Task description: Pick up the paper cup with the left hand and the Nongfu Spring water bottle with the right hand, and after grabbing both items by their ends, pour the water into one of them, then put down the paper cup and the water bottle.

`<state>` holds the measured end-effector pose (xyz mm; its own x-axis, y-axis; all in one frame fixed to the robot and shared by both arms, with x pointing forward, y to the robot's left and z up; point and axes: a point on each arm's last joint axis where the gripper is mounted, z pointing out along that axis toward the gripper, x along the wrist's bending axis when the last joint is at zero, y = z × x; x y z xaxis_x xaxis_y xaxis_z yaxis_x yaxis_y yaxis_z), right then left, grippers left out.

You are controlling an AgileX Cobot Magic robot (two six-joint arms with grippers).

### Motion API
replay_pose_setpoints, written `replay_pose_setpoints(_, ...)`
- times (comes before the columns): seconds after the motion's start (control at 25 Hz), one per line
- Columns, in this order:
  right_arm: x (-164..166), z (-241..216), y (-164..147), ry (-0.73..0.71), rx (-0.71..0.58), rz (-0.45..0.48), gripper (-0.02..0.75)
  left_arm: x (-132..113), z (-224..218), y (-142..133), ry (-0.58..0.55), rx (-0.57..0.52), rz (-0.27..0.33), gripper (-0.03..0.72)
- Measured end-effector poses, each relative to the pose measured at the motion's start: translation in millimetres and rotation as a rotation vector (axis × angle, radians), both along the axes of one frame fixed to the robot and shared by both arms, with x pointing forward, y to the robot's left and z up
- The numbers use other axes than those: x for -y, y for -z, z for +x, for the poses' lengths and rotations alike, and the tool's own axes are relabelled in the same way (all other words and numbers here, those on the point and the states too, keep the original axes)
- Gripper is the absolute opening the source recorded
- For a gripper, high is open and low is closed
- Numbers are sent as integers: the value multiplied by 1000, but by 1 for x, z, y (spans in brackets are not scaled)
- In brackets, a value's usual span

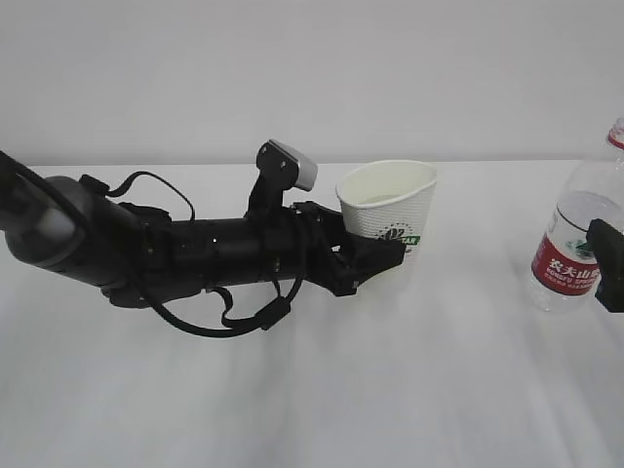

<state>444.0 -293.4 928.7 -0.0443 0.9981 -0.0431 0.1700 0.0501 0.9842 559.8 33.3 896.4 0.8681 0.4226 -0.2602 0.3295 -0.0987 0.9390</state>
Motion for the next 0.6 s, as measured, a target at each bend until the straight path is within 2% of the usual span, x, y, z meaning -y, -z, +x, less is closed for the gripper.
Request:
replay_pose_setpoints(0.12,0,0,0,-3,0,-1,594,-9,-2,2,-12,-15,5,481)
replay_pose_setpoints(0.36,-3,0,0,-38,0,-10,594,-26,-6,4,-19,-34,-56,481)
replay_pose_setpoints(0.6,-4,0,0,-47,-1,-1,594,-50,-5,11,-64,-65,-84,481)
